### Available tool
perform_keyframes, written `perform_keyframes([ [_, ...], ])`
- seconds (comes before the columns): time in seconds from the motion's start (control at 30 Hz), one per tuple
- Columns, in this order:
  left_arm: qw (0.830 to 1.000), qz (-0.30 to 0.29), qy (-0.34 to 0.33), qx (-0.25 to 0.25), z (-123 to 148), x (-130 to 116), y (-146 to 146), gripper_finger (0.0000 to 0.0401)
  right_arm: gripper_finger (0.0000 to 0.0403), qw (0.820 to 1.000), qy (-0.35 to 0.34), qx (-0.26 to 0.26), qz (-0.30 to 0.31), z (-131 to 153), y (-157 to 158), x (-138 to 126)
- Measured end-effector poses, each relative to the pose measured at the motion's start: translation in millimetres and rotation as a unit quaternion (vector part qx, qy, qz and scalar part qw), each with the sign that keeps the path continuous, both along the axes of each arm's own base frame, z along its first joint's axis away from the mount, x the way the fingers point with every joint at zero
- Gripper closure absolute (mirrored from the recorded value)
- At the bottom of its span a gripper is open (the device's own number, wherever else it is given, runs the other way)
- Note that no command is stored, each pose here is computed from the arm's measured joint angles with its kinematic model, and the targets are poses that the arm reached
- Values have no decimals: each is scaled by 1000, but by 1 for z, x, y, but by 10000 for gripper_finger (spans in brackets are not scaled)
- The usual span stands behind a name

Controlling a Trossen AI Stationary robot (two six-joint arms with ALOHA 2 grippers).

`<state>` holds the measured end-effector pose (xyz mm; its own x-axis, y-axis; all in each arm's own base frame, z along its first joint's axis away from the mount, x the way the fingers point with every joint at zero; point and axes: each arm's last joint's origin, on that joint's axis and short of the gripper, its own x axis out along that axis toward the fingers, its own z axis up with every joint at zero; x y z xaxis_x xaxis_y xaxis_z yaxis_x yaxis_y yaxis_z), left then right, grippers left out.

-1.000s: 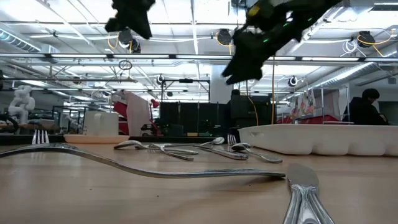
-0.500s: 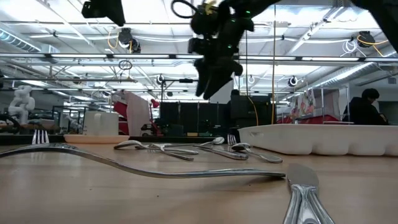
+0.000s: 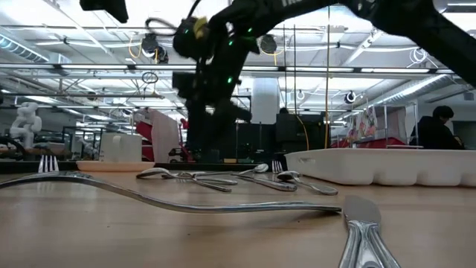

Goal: Sort silverware
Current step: Put the knife into the silverware rack

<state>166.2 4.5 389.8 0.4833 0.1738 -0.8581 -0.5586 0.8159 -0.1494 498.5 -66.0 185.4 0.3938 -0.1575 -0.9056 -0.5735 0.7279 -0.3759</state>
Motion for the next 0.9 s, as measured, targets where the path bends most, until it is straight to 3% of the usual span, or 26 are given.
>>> perform_keyframes([
  [0.27,999,7,-32,20,9,-19,0,360,145,998,26,-49,28,-40,9,15],
  [0.47,999,13,-43,28,12,-28,0,360,164,998,14,-54,31,-49,4,20],
  [0.6,999,13,-44,28,13,-32,0,360,225,998,8,-40,38,-51,0,21],
  [0.8,999,12,-26,29,12,-38,1,360,377,1000,-10,-20,19,-53,-7,23],
  [0.9,999,12,-25,31,12,-40,1,360,391,1000,-11,-13,-15,-54,-10,22],
])
